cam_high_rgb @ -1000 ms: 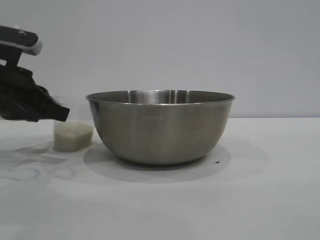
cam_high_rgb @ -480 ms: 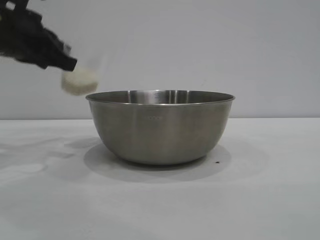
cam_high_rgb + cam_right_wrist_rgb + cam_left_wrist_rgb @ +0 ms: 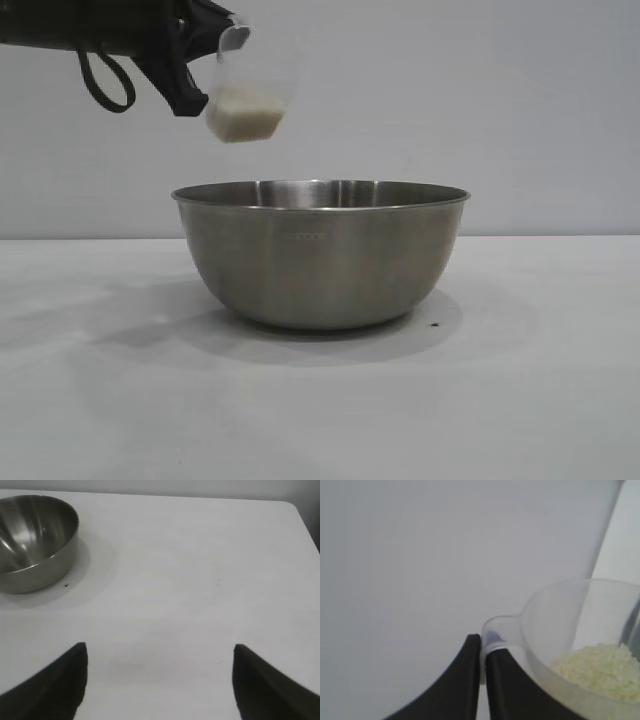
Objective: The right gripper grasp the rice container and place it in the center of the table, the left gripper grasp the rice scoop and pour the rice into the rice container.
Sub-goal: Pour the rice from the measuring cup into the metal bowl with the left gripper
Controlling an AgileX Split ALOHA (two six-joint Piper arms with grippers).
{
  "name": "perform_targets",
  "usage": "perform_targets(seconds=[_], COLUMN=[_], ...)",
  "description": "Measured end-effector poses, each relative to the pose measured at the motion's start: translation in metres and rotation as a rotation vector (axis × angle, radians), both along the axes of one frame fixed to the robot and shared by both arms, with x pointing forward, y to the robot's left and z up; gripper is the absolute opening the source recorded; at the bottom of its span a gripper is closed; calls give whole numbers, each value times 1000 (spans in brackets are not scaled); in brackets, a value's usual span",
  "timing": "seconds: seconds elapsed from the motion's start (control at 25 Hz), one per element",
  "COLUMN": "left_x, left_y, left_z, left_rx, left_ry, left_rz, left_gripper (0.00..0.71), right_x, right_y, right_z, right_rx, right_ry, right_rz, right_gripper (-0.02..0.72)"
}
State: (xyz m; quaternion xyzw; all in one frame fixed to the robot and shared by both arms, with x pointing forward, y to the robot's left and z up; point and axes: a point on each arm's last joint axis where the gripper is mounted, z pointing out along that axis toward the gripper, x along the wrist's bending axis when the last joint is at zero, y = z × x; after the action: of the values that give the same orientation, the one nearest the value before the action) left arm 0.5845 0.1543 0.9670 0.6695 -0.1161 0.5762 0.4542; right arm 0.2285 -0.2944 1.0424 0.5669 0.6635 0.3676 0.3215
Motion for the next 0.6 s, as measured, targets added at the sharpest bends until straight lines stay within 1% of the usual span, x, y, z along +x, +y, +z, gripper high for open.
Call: perform_targets(seconds=[0.08, 0.2, 0.6], left_x=[-4, -7, -14], left_y=[-4, -7, -11], left_z=[-2, -3, -7], left_rx=[75, 166, 445], left_ry=[-57, -140, -469], left_rz=[-51, -96, -174], left_gripper=[0, 0, 0], right_x=[0, 0, 0], right_y=[0, 0, 0], right_z=[0, 0, 0], right_rx=[0, 0, 0], right_ry=[0, 0, 0], right_rz=[0, 0, 0], right_gripper=[535, 535, 535])
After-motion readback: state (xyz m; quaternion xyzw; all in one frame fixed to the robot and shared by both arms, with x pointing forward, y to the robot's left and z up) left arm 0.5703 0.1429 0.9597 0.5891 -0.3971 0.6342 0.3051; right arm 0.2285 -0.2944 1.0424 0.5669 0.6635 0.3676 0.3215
